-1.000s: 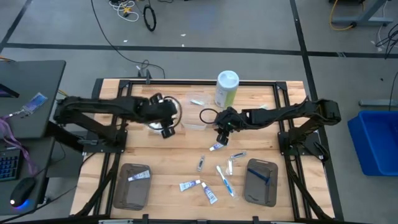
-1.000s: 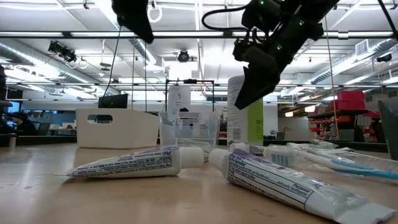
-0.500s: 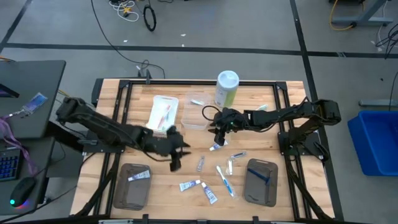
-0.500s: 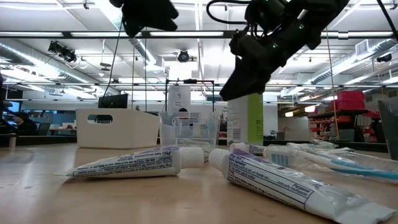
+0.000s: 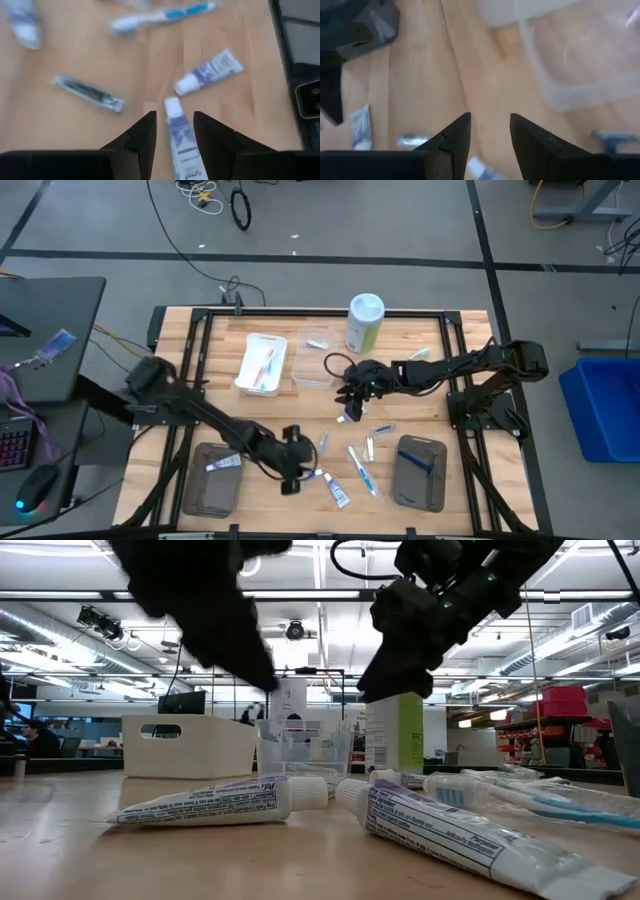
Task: Pick & Place Travel size toiletries
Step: Put the white toothpaste into the left black bin, then put the nail cutter into the transparent bin
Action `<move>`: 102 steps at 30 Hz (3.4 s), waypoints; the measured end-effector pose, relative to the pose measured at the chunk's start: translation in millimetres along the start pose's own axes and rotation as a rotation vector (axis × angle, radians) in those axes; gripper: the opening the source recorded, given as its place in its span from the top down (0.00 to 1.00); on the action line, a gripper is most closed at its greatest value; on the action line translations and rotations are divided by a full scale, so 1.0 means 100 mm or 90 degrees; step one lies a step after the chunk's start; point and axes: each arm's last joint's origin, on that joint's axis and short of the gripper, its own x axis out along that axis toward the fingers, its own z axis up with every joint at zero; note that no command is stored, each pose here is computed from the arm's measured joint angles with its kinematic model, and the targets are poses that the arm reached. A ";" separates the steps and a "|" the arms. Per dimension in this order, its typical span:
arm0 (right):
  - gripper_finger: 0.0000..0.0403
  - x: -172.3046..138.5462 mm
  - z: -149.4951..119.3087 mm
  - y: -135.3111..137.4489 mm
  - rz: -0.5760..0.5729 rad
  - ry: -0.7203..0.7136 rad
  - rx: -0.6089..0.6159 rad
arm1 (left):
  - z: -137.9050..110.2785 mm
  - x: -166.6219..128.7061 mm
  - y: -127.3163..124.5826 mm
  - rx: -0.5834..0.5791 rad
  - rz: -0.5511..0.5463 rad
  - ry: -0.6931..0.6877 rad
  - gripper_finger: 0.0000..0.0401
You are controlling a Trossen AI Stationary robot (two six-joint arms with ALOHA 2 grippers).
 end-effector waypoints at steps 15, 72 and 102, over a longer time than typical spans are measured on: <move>0.65 -0.02 -0.22 0.47 0.070 0.037 -0.049 | -0.30 0.44 -0.13 -0.042 -0.018 0.043 0.66; 0.65 -0.02 -0.21 0.50 0.061 0.016 -0.031 | -0.60 -1.66 0.15 -0.163 0.204 0.339 0.86; 0.61 -0.07 -0.47 0.62 -0.110 0.043 -0.158 | -1.05 -1.21 -0.32 -0.079 0.198 0.572 0.58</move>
